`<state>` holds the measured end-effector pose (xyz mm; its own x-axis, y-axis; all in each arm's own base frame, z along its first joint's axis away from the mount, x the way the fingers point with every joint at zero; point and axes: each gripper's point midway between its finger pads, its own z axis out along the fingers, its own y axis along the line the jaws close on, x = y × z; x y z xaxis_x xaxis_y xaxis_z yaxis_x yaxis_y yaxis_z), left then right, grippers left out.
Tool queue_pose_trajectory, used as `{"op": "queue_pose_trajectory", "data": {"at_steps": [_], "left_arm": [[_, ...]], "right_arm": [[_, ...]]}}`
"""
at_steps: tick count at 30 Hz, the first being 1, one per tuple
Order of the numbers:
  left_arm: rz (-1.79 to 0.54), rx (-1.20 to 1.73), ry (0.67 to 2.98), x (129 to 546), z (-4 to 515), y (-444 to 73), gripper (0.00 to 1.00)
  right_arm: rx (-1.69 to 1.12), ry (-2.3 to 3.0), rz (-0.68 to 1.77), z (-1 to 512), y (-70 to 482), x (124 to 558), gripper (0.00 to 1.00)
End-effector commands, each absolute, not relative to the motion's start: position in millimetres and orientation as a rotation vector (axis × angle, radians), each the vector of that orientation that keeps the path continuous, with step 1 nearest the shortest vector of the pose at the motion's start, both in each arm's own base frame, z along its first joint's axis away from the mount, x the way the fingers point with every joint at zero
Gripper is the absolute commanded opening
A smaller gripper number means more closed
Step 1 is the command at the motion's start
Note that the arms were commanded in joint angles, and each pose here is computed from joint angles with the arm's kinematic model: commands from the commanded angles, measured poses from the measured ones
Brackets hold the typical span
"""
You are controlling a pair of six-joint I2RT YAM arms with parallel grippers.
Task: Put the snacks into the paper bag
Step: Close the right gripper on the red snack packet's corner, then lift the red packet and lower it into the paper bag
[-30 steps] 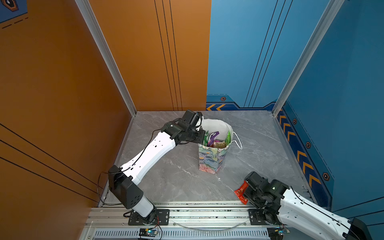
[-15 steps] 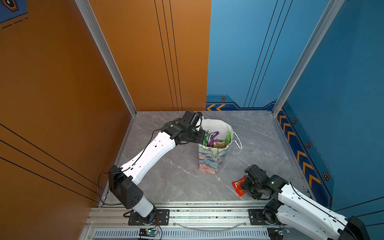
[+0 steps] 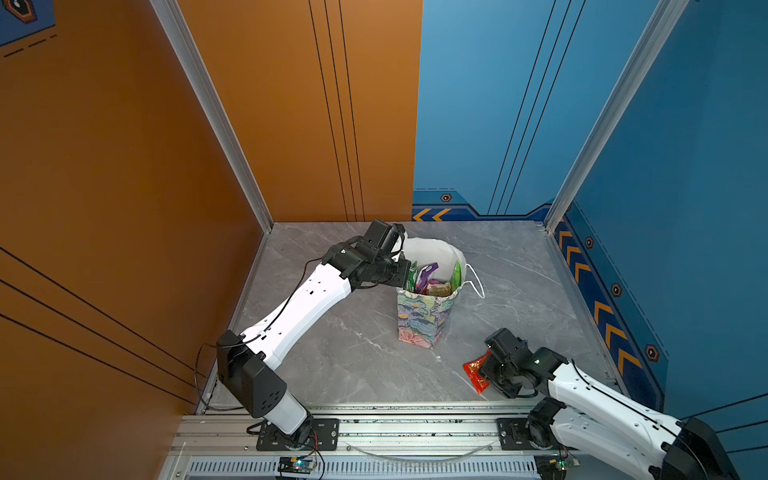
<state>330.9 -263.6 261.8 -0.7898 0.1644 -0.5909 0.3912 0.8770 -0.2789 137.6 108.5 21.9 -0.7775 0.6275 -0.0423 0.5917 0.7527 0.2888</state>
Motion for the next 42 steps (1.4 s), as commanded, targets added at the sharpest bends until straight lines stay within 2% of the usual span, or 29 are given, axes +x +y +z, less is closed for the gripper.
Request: {"op": "queue_pose_trajectory", "data": {"at_steps": [1,7,10,18,24,30,36,42], "left_arm": [[-0.539,0.385,2.443,338,266,-264,0.01],[-0.539,0.385,2.445,338,265,-264,0.01],[-0.547,0.391,2.447,337,265,-266,0.01],[-0.540,0.389,2.442,337,267,-265,0.01],[-0.531,0.385,2.437,338,268,-263,0.01],[-0.524,0.385,2.434,338,268,-263,0.01],[-0.526,0.392,2.432,336,269,-265,0.01],[-0.530,0.395,2.433,335,268,-266,0.01]], "right_arm": [[0.942,2.812,0.326,15,101,141,0.46],[0.869,2.814,0.349,22,107,148,0.15],[0.843,2.804,0.331,28,105,151,0.08],[0.833,2.769,0.356,42,103,160,0.03],[0.770,2.708,0.425,72,104,184,0.00],[0.700,2.630,0.346,120,73,212,0.00],[0.723,2.527,0.399,161,54,236,0.00],[0.680,2.320,0.399,241,32,270,0.00]]}}
